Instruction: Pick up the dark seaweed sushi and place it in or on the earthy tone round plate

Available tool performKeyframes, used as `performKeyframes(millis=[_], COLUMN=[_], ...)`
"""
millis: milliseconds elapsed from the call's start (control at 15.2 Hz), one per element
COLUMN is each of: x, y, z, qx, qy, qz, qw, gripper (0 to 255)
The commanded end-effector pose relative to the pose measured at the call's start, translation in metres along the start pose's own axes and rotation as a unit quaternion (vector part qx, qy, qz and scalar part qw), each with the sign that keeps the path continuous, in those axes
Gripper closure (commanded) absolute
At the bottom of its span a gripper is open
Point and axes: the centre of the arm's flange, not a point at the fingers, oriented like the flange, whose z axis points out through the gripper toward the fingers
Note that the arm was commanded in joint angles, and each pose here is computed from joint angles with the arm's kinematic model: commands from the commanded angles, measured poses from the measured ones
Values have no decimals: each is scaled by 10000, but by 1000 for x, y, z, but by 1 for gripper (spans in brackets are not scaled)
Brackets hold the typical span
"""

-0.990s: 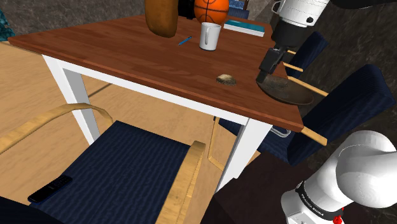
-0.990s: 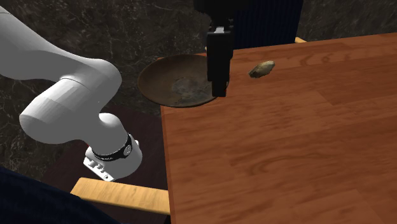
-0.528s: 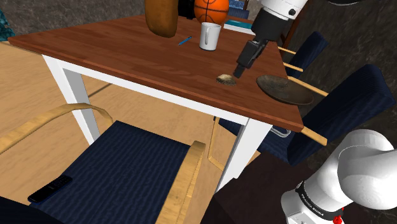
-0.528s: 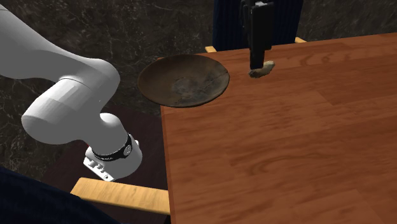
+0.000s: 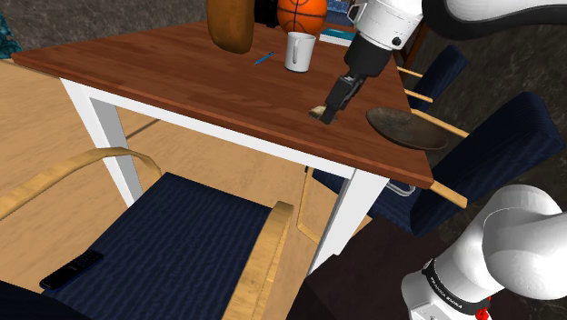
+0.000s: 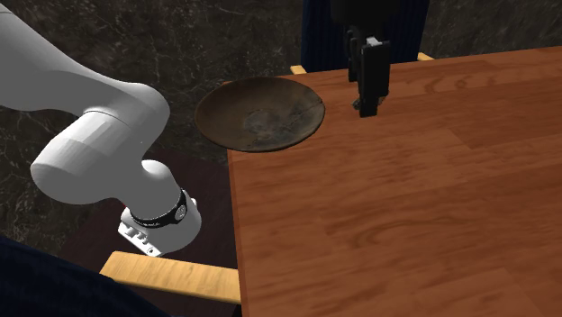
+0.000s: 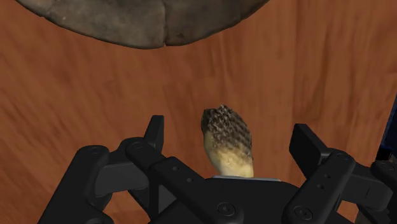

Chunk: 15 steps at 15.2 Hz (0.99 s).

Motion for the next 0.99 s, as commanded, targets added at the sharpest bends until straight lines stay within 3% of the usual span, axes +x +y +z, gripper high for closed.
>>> performKeyframes(millis=[0,396,462,924], x=[-1,-1,-1,1], y=[0,0,0,-1], z=[3,3,3,2], qx=[0,0,0,0], qy=[4,4,4,5], qz=[-1,-1,-1,-1], qw=[10000,10000,10000,10000], gripper=[0,0,255,255])
